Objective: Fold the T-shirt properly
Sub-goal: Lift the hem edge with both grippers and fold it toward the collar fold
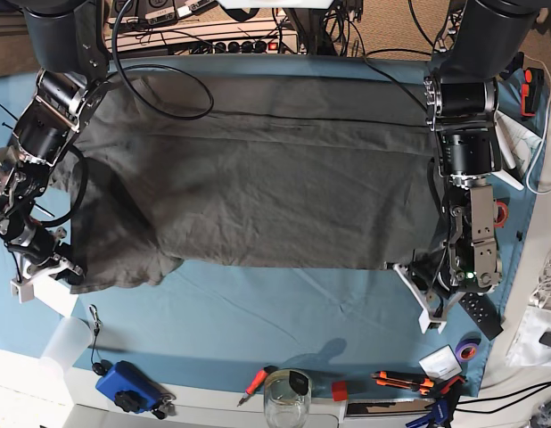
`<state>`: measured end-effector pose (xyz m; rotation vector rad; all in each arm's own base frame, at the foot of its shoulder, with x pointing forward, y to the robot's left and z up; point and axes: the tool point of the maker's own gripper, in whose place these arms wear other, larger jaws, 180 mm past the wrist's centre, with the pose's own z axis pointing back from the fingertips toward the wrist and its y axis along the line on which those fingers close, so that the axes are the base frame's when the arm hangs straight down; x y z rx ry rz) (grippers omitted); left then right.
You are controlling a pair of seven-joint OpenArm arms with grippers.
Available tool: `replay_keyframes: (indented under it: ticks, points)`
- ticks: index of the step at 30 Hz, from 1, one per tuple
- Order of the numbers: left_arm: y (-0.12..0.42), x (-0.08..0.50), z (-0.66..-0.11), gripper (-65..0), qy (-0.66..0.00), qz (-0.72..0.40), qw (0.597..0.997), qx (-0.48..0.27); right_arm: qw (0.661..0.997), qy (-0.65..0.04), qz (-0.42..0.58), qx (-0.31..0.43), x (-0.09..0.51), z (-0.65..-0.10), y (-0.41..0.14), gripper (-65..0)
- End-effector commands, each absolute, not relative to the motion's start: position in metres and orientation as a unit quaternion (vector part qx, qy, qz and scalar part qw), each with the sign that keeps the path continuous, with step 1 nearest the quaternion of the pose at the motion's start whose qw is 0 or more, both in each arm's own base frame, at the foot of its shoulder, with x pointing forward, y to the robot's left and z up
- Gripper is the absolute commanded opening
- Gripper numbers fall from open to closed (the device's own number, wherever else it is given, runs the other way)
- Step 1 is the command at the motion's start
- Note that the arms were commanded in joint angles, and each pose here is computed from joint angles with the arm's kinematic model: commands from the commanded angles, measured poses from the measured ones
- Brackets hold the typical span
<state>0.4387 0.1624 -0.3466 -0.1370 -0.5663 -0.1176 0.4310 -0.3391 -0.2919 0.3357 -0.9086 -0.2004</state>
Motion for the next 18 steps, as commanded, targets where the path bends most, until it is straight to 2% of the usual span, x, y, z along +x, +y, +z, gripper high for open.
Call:
replay_keyframes:
  ticks: [1,8,18]
  points:
    - [0.165,0.454,-0.32,-65.0,-0.313,-0.062,0.946,-0.064,0.863,-0.473,-0.087,0.153,0.441,-0.261,-0.348,-65.0]
    - [0.17,0.45,-0.312,-65.0,-0.309,-0.065,0.947,-0.057,0.863,-0.478,-0.084,0.14,0.439,-0.252,-0.358,-65.0]
    - [0.189,0.437,-0.315,-65.0,-0.292,-0.058,0.951,-0.081,0.857,-0.483,-0.072,0.162,0.424,-0.224,-0.377,-65.0]
